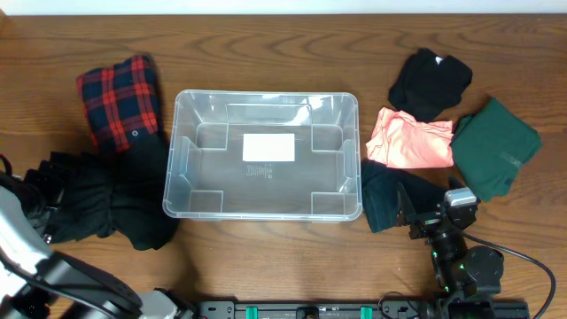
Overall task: Pack container
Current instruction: 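Reach the left gripper down and grasp the black garment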
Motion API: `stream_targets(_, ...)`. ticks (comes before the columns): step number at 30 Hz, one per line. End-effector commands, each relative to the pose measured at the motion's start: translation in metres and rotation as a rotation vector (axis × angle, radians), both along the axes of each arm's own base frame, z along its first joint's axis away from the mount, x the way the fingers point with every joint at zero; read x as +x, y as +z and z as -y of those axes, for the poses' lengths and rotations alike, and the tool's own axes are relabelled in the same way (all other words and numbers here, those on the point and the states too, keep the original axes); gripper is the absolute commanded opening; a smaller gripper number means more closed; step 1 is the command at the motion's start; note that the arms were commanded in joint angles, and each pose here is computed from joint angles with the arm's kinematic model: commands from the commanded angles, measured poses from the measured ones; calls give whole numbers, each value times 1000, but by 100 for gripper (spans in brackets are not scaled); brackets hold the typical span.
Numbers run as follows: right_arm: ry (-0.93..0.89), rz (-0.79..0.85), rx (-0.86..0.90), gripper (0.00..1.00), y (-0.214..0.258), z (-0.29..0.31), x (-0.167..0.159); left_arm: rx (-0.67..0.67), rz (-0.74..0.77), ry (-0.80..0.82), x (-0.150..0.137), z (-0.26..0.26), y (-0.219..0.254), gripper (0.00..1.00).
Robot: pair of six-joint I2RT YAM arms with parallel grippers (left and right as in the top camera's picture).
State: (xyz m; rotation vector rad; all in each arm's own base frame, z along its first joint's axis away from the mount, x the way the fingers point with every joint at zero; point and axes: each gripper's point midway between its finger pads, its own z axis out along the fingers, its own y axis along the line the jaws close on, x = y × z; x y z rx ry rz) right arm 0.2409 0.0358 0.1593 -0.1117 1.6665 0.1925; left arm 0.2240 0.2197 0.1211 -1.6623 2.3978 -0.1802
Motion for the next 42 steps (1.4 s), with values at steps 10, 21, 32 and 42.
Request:
stream_targets(10, -5, -3, 12, 99, -1, 0, 0, -68, 87, -5, -28, -21, -35, 98)
stream_targets(21, -5, -3, 12, 99, -1, 1, 0, -91, 313, -50, -10, -11, -63, 98)
stream_targets(32, -5, -3, 12, 99, -1, 1, 0, -121, 228, -132, 7, 0, -99, 98)
stream_targets(42, -5, -3, 12, 99, -1, 1, 0, -167, 223, -78, 13, -4, -125, 90)
